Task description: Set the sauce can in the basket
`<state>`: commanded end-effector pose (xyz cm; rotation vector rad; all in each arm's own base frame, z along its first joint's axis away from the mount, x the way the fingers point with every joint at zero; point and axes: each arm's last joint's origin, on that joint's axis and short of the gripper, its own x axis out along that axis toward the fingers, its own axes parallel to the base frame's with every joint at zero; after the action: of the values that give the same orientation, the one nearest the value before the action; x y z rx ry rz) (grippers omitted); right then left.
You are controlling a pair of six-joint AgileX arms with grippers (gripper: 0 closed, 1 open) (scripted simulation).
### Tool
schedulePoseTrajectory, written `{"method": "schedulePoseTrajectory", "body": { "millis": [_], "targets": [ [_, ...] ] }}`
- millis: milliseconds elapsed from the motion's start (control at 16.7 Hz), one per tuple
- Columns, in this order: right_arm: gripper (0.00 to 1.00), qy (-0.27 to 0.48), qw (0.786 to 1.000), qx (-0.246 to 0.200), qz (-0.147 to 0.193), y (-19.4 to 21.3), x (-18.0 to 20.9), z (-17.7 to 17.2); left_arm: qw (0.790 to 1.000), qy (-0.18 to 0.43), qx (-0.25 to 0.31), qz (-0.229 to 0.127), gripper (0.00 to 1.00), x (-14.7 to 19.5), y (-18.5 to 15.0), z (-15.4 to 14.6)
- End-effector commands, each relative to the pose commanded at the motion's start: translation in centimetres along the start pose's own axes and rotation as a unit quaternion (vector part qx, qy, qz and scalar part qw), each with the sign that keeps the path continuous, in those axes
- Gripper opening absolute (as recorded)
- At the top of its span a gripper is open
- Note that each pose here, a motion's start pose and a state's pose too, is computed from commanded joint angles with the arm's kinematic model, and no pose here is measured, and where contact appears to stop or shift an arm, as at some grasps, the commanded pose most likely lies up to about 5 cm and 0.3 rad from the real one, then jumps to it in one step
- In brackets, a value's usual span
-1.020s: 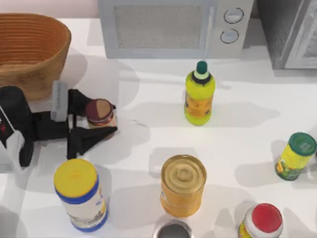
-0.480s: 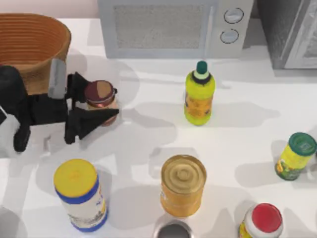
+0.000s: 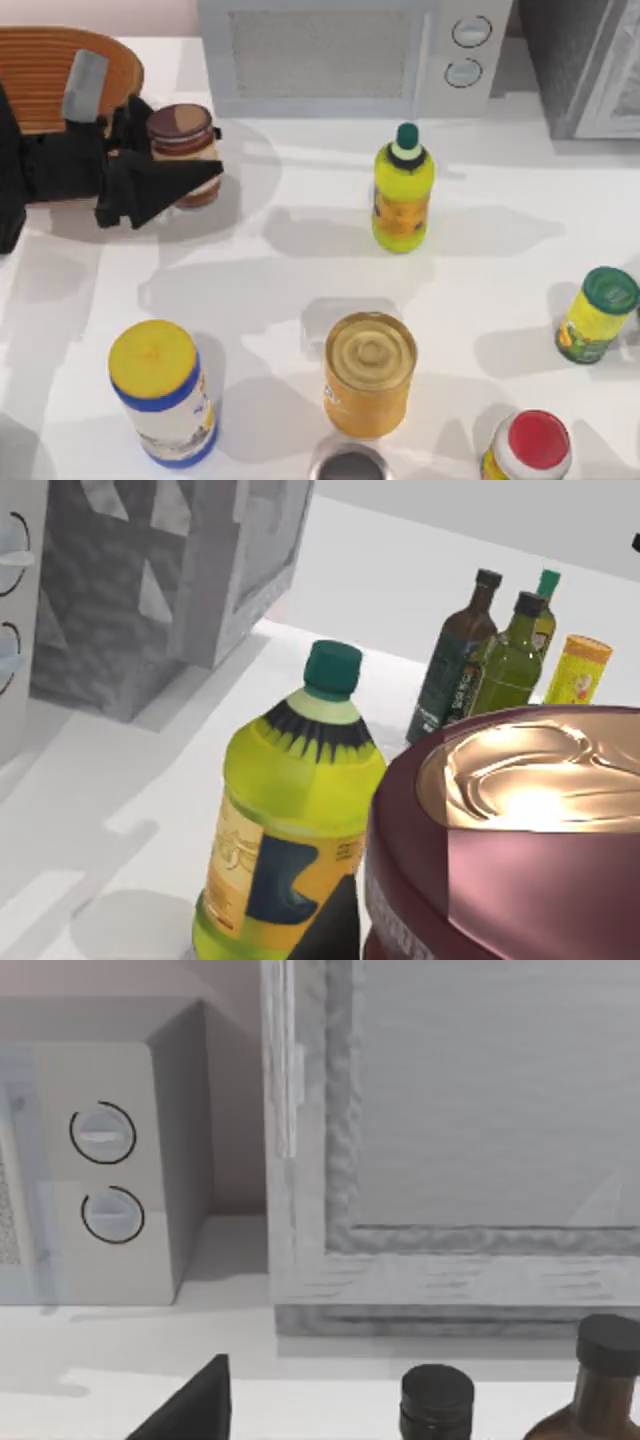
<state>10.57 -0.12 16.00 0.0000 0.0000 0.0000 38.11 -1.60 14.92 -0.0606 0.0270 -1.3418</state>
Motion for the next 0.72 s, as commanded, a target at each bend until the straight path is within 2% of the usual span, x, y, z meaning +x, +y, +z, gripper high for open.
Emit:
{"method": "schedulePoseTrajectory", "body": {
  "millis": [300, 720],
  "targets": [
    [1.0, 0.0, 1.0, 0.0, 0.0, 0.0, 0.0, 0.0, 0.998, -0.005, 0.015, 0.058, 0.0, -3.8, 1.1, 4.3],
    [1.0, 0.0, 1.0, 0.0, 0.0, 0.0, 0.0, 0.0, 0.988, -0.003, 0.03, 0.153, 0.0, -11.2, 2.6, 8.4]
  ]
}}
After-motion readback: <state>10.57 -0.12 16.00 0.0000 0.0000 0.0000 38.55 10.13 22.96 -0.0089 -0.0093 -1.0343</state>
